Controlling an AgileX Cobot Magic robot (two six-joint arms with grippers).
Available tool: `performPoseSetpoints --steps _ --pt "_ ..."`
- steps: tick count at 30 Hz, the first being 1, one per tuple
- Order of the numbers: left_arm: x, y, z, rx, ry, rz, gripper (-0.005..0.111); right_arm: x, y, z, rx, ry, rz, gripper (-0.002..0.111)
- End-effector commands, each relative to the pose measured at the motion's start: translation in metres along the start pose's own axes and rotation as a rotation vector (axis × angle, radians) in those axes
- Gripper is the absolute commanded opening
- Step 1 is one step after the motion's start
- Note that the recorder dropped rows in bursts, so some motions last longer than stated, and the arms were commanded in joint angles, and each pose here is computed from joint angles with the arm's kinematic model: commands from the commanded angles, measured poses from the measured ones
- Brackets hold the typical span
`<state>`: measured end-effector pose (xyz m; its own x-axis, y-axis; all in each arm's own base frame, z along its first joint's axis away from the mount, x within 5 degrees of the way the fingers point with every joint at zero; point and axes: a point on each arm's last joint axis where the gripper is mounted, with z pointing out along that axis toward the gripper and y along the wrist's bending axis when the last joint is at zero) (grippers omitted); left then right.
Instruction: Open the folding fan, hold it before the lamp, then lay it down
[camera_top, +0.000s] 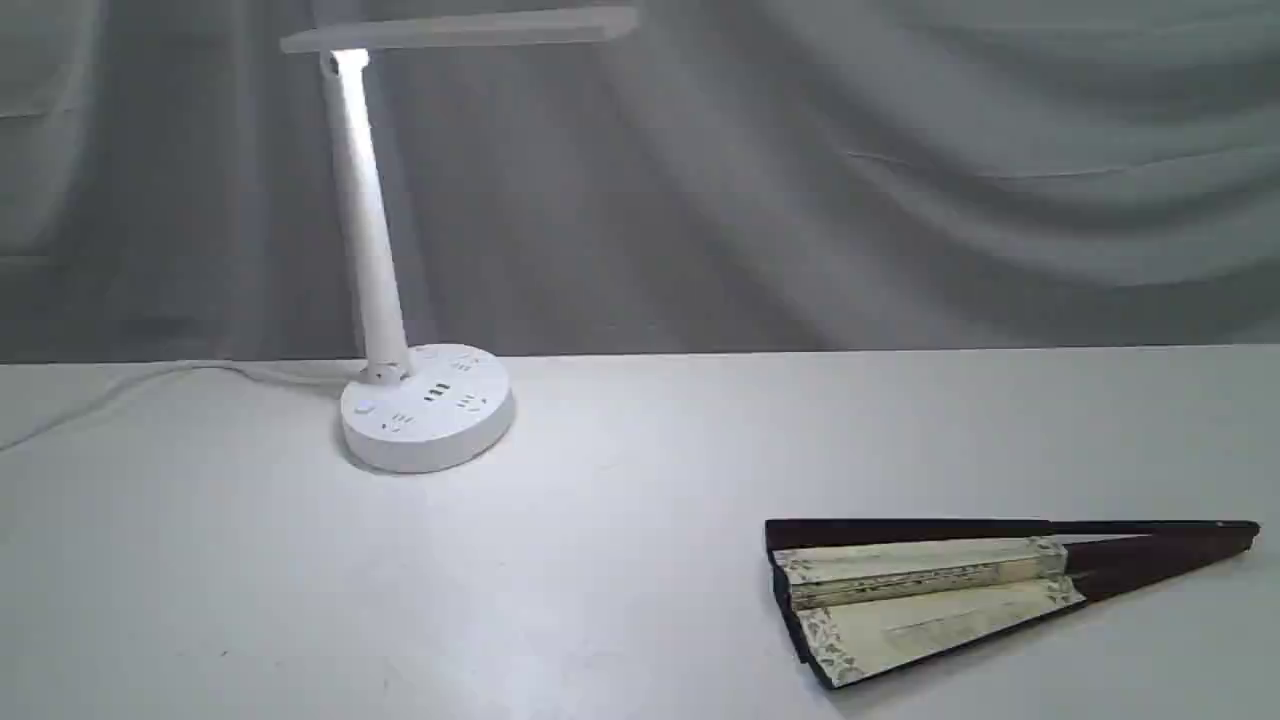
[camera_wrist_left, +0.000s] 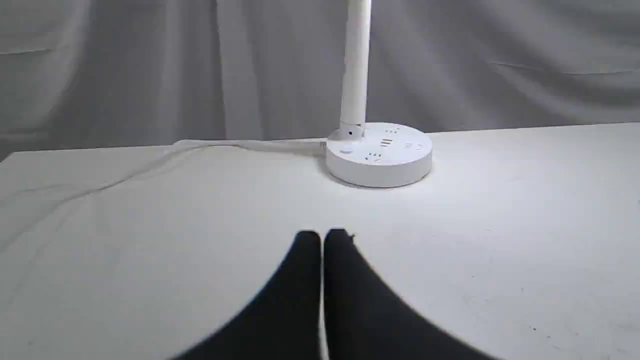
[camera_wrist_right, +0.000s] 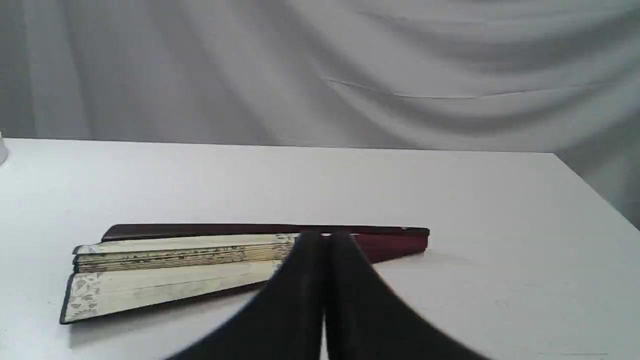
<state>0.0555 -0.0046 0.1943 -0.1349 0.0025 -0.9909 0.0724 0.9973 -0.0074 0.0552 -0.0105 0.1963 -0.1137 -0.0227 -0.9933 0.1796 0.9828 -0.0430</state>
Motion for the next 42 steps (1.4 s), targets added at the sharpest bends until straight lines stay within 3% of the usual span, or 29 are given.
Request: performPoseSetpoints --steps 1,16,28,31,42 --pt "0.000 0.000 0.000 0.005 -0.009 0.002 0.000 0.001 0.000 0.000 -0.001 -0.002 -0.008 0.000" --pt "0.000 0.000 0.000 0.005 -0.009 0.002 0.000 0.001 0.000 0.000 -0.001 -0.002 -0.008 0.000" --pt "-0.010 0.000 -0.001 0.005 -0.126 -0.110 0.000 -0.009 0.000 -0.001 -0.004 -0.111 0.022 0.000" --pt "-0.008 0.000 0.000 0.006 -0.104 -0.117 0.000 -0.010 0.000 -0.001 -0.004 -0.115 0.022 0.000" --pt "-0.066 -0.002 -0.026 0.027 -0.134 -0.123 0.000 -0.056 -0.002 -0.020 -0.004 -0.099 0.022 0.000"
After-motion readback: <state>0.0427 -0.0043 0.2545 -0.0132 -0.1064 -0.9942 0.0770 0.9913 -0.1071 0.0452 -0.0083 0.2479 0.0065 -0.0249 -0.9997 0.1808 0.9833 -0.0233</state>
